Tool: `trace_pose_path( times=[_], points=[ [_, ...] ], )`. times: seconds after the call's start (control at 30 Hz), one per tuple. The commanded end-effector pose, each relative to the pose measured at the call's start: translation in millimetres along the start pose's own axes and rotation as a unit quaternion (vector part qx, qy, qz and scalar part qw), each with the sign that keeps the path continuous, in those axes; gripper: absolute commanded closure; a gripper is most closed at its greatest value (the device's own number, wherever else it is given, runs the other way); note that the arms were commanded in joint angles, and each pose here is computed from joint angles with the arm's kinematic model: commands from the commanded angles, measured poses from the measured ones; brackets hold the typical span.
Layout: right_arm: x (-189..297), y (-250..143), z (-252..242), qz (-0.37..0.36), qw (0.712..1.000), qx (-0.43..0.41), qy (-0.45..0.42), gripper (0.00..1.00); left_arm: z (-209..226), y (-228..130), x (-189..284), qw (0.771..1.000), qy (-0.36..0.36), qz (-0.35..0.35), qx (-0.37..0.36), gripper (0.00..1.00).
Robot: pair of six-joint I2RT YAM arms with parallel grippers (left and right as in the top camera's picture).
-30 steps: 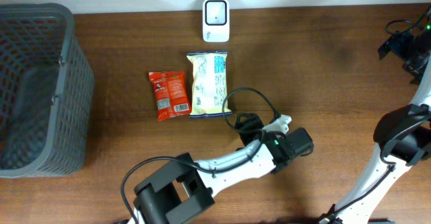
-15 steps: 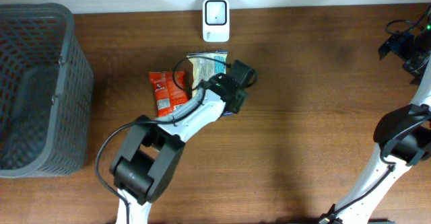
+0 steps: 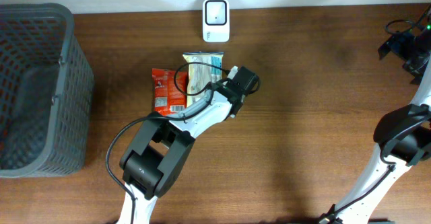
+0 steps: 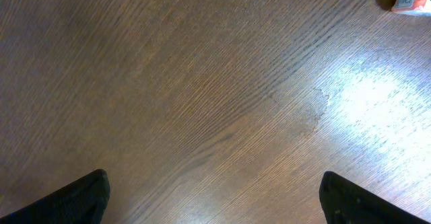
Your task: Scan the item barcode
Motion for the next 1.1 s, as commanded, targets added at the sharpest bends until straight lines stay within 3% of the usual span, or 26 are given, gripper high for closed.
trace_pose_path(
  times=[0.0,0.07,0.17,0.23,0.33,0.37,0.47,0.6,0.8,0.9,1.07],
  points=[
    [6.7,-0.2,0.0,-0.005,1.0,0.002,0.007,0.02,-21.6,14.0,20.1,0.995,-0.101,-0.003,0.007,1.0],
    [6.8,-0.2,0.0,-0.006,1.0,0.002,0.007,0.02,-23.0,42.2,66.0,0.978,-0.195,-0.06,0.038,1.0],
    [6.7,-0.2,0.0,-0.005,1.0,0.002,0.007,0.02,-20.5,74.9,144.0,0.927,-0.332,-0.164,0.059,1.0],
    [6.7,-0.2,0.0,-0.005,1.0,0.002,0.007,0.02,-12.4,79.2,183.2,0.89,-0.402,-0.192,0.091,1.0],
    [6.8,-0.2,0.0,-0.006,1.0,0.002,0.007,0.01,-9.2,76.0,205.0,0.835,-0.505,-0.196,0.097,1.0],
    [6.7,-0.2,0.0,-0.005,1.0,0.002,0.007,0.02,-6.2,73.1,204.4,0.827,-0.519,-0.191,0.1,1.0],
    [6.7,-0.2,0.0,-0.005,1.0,0.002,0.007,0.02,6.9,57.8,188.9,0.813,-0.545,-0.159,0.127,1.0],
    [6.8,-0.2,0.0,-0.006,1.0,0.002,0.007,0.01,15.3,26.6,129.6,0.822,-0.529,-0.099,0.187,1.0],
    [6.7,-0.2,0.0,-0.005,1.0,0.002,0.007,0.02,64.7,-32.0,14.2,0.866,-0.385,0.011,0.32,1.0],
    [6.7,-0.2,0.0,-0.005,1.0,0.002,0.007,0.02,75.0,-28.2,23.6,0.84,-0.429,-0.009,0.332,1.0],
    [6.8,-0.2,0.0,-0.006,1.0,0.002,0.007,0.01,51.9,-6.1,64.5,0.764,-0.572,-0.048,0.294,1.0]
  ],
)
Point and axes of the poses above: each gripper's point midway between its finger pads, its own x axis back along the fingers, its own z axis along the line the jaws close on, y = z × x, the point moved 5 cm from there along x, back along the fingers, and after that the axes turned 15 degrees about -x, right-handed, at the moved point
